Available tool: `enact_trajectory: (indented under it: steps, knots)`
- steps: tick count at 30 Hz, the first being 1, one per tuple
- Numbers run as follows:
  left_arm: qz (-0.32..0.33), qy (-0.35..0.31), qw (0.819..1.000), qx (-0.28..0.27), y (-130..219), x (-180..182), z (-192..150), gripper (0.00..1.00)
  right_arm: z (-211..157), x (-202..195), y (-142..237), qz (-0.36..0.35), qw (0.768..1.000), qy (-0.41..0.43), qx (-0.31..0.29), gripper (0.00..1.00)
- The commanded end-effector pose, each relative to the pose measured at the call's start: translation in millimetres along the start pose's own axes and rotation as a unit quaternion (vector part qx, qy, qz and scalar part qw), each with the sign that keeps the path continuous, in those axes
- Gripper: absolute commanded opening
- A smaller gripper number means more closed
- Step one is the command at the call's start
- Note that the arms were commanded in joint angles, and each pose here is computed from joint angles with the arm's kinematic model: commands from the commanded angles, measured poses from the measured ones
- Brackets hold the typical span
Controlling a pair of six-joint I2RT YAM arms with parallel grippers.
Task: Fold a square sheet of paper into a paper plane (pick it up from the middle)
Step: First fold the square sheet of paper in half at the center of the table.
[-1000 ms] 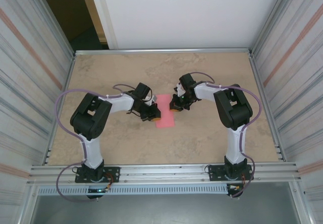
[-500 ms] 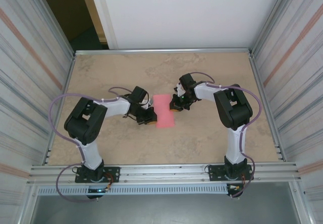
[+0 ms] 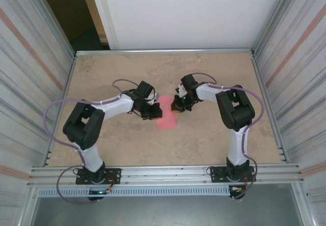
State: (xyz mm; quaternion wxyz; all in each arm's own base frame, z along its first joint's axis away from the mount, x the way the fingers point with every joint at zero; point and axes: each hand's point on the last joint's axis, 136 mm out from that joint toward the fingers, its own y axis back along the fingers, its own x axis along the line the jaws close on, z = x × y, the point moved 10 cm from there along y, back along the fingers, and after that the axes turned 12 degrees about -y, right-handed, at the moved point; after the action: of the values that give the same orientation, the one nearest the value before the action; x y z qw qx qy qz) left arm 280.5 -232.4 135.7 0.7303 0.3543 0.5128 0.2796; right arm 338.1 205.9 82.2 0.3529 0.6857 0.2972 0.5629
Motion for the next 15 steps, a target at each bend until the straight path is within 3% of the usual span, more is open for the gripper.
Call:
enact_trajectory:
  steps: [1,15]
  knots:
    - [-0.003,-0.006,1.0,0.025,-16.6,-1.3,-1.4,0.1,-24.8,-108.7,-45.6,-0.277,0.958,-0.076,0.012,0.06]
    - [0.047,0.031,0.994,0.095,-23.0,34.3,-62.3,0.1,-24.2,-108.9,-44.9,-0.276,0.958,-0.074,0.011,0.06]
